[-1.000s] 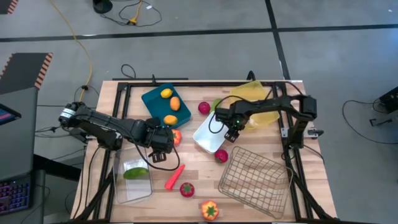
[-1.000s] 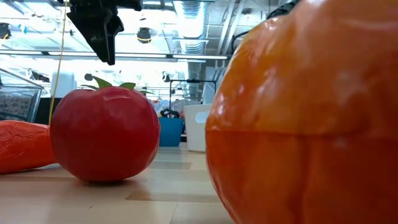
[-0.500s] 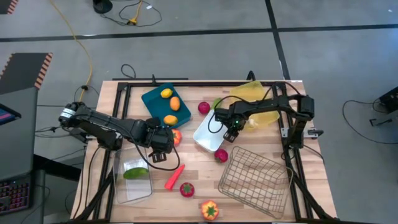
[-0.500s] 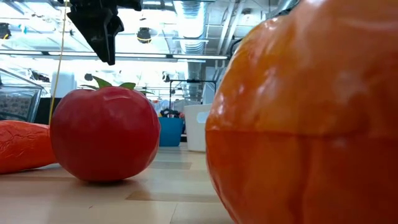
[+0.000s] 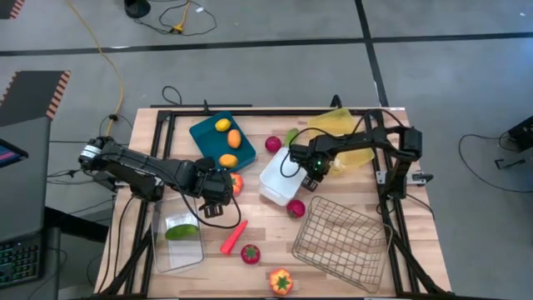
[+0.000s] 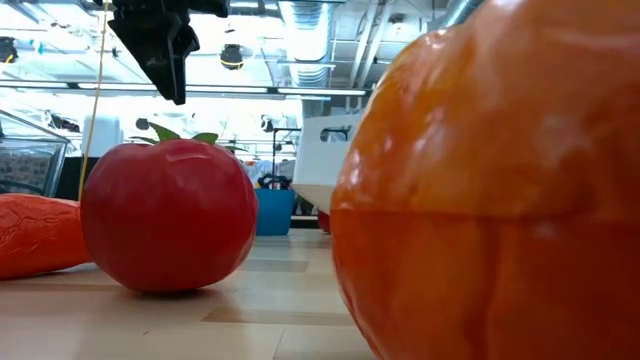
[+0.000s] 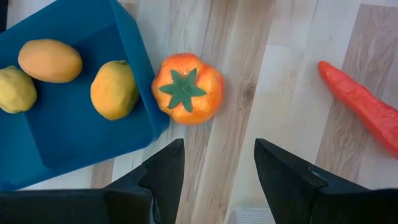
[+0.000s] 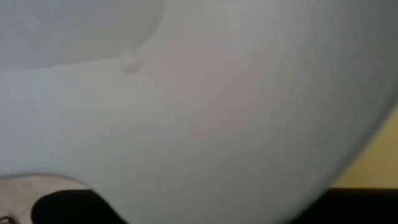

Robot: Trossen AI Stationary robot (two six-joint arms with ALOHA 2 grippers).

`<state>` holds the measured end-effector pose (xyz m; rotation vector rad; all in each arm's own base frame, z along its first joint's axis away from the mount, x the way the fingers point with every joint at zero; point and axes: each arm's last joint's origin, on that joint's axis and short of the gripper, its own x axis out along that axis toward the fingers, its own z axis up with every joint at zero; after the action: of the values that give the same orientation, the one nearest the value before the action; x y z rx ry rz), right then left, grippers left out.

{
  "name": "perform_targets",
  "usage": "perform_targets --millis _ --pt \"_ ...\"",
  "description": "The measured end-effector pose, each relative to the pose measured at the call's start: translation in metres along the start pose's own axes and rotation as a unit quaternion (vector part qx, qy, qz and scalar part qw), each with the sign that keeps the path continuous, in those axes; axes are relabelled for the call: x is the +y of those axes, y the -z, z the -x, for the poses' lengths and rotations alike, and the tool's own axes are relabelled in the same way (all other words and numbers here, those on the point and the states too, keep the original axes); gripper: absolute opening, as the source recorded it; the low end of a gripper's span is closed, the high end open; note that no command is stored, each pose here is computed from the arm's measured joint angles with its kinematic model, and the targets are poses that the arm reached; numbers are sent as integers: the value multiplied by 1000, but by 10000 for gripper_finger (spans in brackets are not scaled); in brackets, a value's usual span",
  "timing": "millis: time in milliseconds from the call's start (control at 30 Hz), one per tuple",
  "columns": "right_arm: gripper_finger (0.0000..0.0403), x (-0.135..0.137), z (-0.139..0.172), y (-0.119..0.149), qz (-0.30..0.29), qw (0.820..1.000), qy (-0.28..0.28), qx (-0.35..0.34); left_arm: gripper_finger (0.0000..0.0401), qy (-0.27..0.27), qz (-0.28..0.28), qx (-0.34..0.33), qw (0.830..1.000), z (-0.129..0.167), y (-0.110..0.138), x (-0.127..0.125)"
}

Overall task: Sort produce into baskets
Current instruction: Put the right orange carrot into the wire basket

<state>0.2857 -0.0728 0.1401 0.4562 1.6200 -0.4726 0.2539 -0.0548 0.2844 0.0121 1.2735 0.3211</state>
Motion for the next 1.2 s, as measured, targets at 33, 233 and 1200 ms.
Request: perform_targets --millis 33,233,1200 --pt "81 0 1 -1 0 1000 -3 0 182 0 0 0 1000 0 0 0" --pt "82 3 7 -3 1 1000 -1 1 182 1 1 -3 1000 0 -1 0" --pt "82 -3 99 13 24 998 58 -27 182 27 7 -49 998 1 -10 -5"
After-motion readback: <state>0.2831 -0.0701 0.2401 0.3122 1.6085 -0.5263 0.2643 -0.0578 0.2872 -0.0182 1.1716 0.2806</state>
